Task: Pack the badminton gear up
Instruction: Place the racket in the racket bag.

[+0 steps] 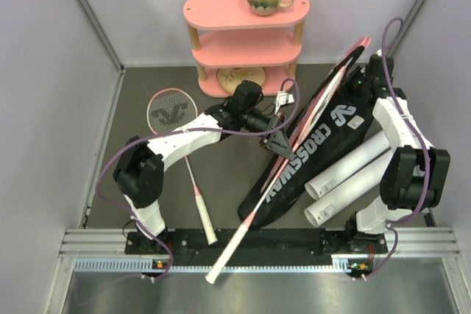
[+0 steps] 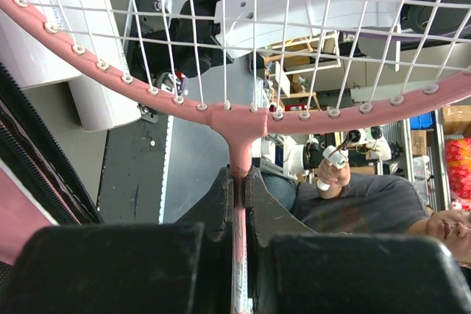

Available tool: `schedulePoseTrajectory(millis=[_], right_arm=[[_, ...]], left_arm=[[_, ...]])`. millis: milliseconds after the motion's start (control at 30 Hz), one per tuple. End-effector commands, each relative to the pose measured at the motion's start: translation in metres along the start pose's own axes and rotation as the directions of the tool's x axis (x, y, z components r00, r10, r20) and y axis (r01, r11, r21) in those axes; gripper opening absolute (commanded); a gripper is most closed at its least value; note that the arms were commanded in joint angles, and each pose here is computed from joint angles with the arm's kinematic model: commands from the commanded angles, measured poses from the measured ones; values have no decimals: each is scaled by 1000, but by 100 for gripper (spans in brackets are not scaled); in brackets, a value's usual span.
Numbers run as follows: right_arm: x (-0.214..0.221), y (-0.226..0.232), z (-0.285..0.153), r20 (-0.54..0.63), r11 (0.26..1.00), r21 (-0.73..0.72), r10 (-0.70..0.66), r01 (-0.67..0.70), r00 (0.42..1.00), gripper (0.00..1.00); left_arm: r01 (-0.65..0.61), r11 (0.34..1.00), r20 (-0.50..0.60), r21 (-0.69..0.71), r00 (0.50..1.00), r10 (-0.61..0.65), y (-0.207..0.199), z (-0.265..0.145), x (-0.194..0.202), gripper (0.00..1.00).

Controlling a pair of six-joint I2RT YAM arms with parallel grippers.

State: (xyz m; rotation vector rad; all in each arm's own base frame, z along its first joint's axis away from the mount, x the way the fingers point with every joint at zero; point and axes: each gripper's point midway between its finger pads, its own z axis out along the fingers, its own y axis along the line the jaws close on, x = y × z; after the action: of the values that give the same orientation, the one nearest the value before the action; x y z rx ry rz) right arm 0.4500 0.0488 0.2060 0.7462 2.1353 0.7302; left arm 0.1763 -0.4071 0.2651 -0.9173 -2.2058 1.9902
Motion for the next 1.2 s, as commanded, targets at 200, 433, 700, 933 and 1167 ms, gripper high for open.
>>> schedulePoseTrajectory(millis=[200,433,700,933,1167], right_arm=[[-21,31,-24,78,994,-94,-39,46,996,0],[-17,30,-22,60,992,-103,-70,76,996,0],[-15,30,-25,56,986,-109,-120,125,991,0],[-11,24,-21,43,986,-99,-131,135,990,0],[-12,27,-23,46,985,-108,-127,131,991,0]], left_arm=[[-17,1000,19,-21,1000,17,19,-11,-5,0],[-32,999,32,-39,999,33,15,-19,-9,0],[-27,996,27,-85,999,29,20,-24,-5,0],[-133,990,60,-50,989,136,-32,-36,-13,0],[-99,994,50,-54,994,102,-20,-32,-13,0]])
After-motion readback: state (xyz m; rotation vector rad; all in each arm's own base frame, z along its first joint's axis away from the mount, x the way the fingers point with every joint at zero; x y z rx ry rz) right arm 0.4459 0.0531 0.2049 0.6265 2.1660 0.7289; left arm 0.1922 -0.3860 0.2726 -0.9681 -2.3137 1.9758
